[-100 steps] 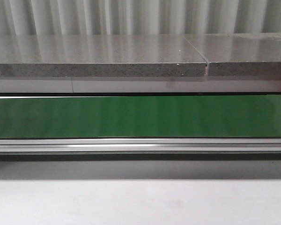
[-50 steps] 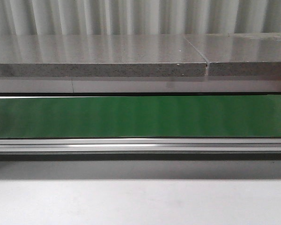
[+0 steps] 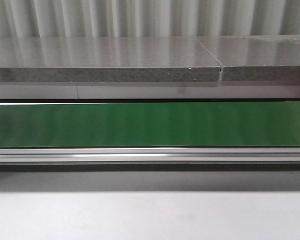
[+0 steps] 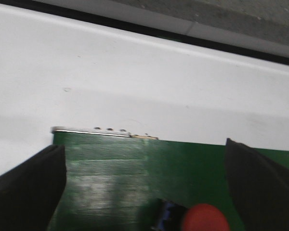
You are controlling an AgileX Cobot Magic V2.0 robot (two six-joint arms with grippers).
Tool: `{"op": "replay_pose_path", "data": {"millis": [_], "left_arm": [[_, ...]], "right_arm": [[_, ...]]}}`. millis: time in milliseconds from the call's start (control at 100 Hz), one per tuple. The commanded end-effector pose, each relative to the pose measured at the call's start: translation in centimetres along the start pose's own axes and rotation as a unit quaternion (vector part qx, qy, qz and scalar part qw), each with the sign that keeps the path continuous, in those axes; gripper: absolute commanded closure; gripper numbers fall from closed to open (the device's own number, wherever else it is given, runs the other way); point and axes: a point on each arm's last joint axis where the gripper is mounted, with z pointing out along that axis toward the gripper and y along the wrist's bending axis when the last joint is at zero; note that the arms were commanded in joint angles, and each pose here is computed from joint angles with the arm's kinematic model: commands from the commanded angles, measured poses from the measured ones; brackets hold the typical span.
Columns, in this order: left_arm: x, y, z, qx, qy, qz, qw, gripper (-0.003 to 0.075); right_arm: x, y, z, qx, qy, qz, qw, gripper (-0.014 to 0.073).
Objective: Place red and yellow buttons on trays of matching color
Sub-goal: 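Lower the red button onto the belt and open the left gripper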
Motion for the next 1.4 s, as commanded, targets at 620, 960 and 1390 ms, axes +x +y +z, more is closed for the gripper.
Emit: {"op": "replay_pose_path", "data": {"millis": [620, 960, 1390], "left_arm": [[-0.6, 8.2, 4.5, -0.160, -0.026, -0.069, 0.984, 0.0101], [-1.0, 11.8, 7.3, -0.178, -0.015, -0.099, 0.979, 0.0101], [-3.9, 14.5, 10.8, -0.181, -0.030, -0.095, 0.978, 0.0101]], "right_arm": [[-1.1, 0.0, -0.6, 0.005, -0.040, -0.008, 0.999, 0.0663], [-1.1, 0.0, -0.5, 0.005, -0.038, -0.008, 0.999, 0.0663], [-1.1, 0.0, -0.5, 0.005, -0.038, -0.008, 0.999, 0.0663]]}}
